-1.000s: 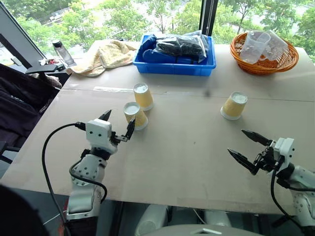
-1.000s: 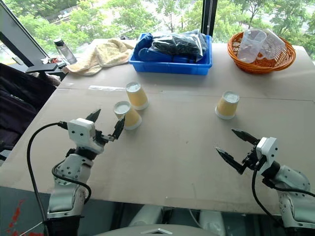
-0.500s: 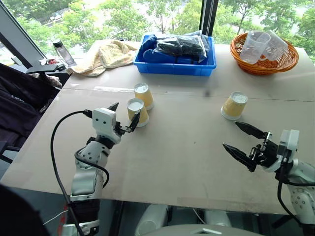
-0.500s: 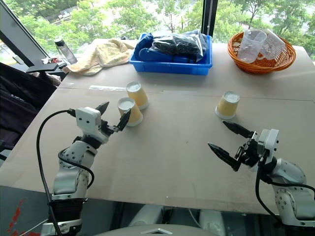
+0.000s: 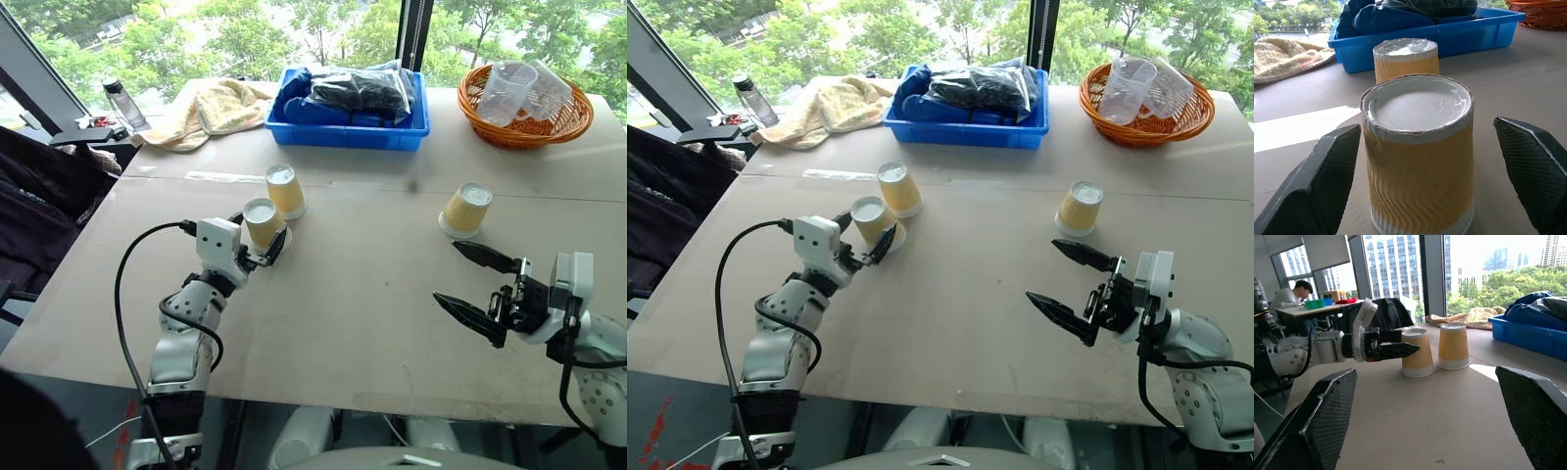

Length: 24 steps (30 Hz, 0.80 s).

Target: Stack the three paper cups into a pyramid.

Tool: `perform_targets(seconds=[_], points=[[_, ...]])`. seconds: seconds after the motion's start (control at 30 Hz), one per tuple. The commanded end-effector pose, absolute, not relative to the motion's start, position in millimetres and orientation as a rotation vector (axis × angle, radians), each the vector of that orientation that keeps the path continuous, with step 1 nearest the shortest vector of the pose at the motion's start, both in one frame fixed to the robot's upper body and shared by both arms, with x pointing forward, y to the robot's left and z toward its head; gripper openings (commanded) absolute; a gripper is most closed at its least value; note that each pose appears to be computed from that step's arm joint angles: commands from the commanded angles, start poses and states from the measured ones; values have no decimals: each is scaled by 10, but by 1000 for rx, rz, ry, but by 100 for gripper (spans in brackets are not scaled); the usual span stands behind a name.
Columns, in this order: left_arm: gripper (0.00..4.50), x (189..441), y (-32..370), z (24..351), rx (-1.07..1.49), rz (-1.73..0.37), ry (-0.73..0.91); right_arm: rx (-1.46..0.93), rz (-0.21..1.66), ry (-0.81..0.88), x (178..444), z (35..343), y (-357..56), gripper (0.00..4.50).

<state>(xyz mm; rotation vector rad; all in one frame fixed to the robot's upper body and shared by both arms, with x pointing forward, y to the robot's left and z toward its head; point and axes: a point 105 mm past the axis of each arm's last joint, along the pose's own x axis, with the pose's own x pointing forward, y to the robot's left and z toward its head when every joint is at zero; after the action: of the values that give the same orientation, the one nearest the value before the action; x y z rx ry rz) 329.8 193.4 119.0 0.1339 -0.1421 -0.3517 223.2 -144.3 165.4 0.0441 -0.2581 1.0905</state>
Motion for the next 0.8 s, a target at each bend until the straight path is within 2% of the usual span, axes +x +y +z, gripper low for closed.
perform_targets(seconds=[0.03,0.37,0.4,0.43,0.5,0.53,0.67,0.8], points=[[450,3353,1925,1289,143,-339,-182,30,1097,-294,2226,1728,-1425,448],[450,3453,1886,1358,155,-340,-222,31,1092,-293,2232,1727,-1437,448],[394,3450,1882,1354,152,-344,-221,31,1090,-293,2232,1727,-1439,450],[364,3445,1883,1348,148,-347,-220,30,1088,-293,2233,1727,-1443,450],[268,3438,1891,1332,138,-350,-213,24,1085,-290,2233,1716,-1449,450],[242,3438,1883,1328,123,-358,-212,22,1084,-288,2234,1709,-1452,450],[242,3423,1819,1377,101,-410,-228,26,1082,-291,2236,1715,-1450,450],[242,3292,1506,1511,81,-643,-270,33,1077,-294,2234,1731,-1461,450]])
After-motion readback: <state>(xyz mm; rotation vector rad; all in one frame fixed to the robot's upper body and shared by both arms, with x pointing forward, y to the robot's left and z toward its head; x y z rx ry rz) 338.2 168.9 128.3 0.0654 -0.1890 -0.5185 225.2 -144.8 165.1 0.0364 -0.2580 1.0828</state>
